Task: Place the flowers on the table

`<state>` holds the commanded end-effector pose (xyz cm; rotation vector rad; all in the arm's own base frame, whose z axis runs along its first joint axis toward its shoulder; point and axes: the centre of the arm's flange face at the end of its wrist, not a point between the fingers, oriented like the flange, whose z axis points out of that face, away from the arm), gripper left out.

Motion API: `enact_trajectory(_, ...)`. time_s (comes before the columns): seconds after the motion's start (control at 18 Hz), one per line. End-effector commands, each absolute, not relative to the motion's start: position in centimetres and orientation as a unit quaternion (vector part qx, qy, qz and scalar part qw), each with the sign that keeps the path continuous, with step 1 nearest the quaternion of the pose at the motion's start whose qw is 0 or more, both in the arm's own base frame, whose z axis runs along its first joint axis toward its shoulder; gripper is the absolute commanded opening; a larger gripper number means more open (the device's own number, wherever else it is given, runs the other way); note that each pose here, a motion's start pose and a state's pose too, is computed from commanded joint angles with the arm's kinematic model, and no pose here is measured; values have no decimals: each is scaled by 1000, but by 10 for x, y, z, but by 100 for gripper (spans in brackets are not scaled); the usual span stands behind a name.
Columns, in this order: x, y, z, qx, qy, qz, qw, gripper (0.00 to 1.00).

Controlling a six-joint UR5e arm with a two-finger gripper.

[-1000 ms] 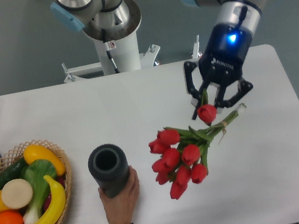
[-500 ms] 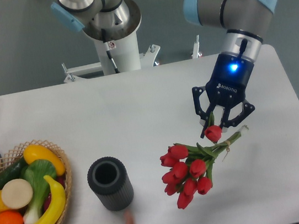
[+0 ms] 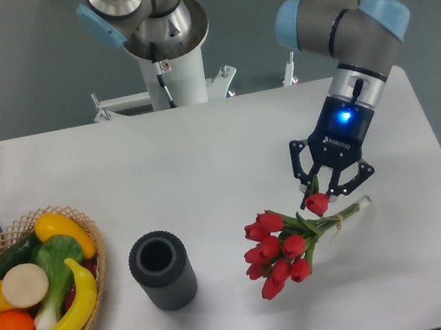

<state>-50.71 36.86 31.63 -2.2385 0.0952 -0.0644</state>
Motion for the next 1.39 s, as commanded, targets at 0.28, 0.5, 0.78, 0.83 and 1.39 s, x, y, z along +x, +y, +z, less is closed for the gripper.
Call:
enact_trajectory(0.28,-509,370,302,-903,39,-32,427,35)
enact_trajectory(0.5,-512,368,295,-908,52,-24,416,39)
enact_trajectory(0.78,-536,361,329,-920,105,54,375,100)
enact_trajectory(0.83,-542,360,335,-924,106,67,361,100)
enact_trajectory(1.39,-563,337,357,-949,179,157,209,100)
